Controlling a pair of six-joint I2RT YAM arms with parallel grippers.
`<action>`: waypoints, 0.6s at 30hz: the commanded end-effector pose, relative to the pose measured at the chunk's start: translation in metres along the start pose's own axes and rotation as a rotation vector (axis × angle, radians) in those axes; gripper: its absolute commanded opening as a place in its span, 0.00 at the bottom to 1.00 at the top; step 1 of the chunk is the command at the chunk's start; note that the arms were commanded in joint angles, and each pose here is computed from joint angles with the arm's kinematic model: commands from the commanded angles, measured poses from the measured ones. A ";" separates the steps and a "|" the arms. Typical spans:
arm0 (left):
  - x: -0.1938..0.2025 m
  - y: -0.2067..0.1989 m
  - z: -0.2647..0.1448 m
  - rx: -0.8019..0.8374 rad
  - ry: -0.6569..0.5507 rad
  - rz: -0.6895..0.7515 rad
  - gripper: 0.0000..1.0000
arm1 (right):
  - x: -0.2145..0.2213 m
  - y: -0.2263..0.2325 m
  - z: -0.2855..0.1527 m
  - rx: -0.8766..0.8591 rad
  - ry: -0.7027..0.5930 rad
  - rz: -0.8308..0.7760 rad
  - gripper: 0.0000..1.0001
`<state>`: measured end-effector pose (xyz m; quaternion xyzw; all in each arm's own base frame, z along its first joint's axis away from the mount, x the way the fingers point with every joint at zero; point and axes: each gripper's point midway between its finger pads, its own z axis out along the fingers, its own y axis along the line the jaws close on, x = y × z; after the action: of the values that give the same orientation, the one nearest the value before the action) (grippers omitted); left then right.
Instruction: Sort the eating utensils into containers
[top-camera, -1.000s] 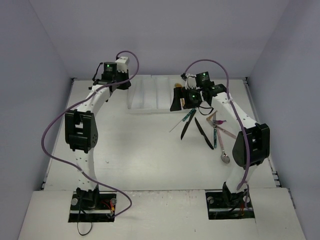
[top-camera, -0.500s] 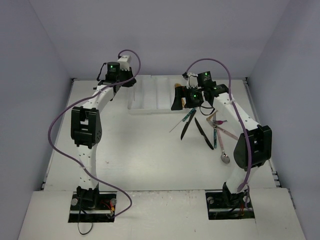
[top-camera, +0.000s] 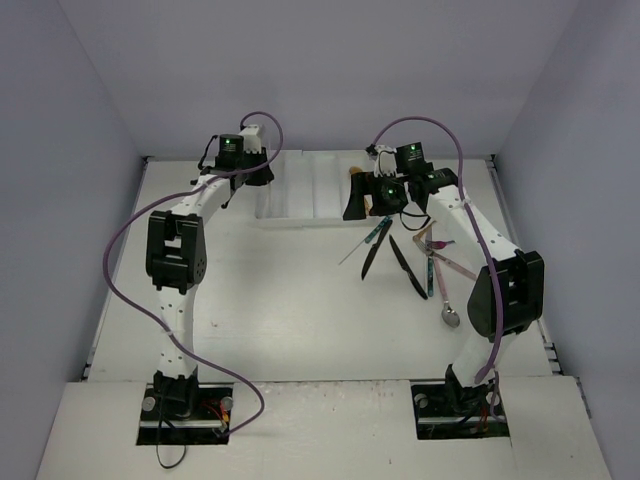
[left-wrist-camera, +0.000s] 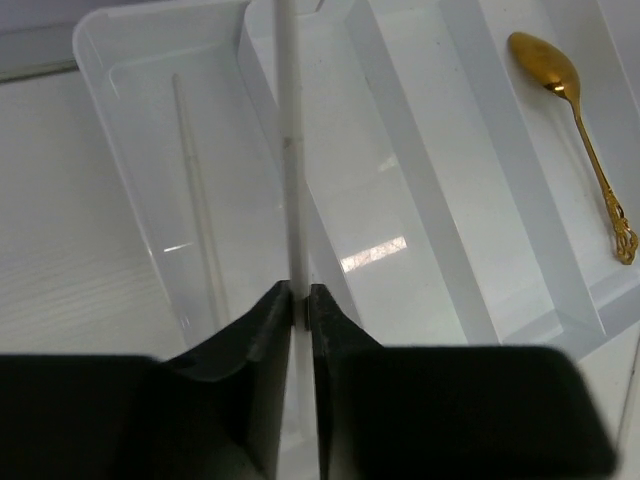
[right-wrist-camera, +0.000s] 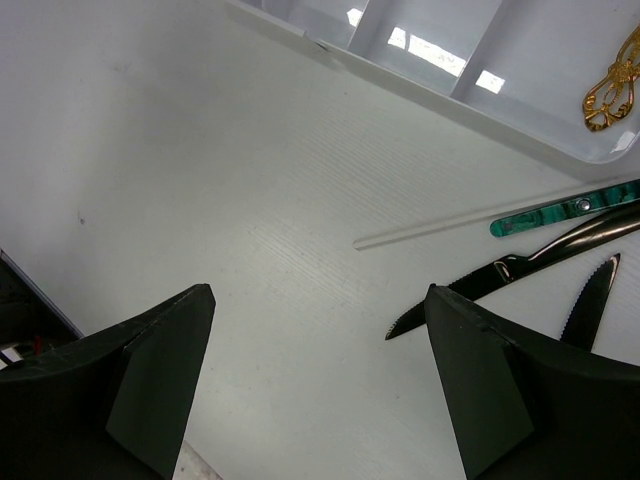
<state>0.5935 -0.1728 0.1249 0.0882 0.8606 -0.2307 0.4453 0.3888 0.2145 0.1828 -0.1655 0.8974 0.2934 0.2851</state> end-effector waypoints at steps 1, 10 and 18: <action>-0.045 -0.032 -0.031 0.056 -0.091 0.041 0.23 | -0.018 0.006 -0.013 -0.001 -0.070 -0.031 0.84; -0.101 -0.060 -0.082 0.042 -0.176 0.090 0.49 | -0.025 0.005 -0.024 0.017 -0.102 -0.041 0.84; -0.067 -0.165 -0.144 0.121 -0.049 0.346 0.44 | -0.036 -0.024 -0.036 0.085 -0.140 -0.004 0.83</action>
<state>0.5420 -0.1896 0.2171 0.1289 0.8531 -0.2131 0.4586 0.3975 0.1990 0.1818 -0.1476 0.9024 0.2796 0.2930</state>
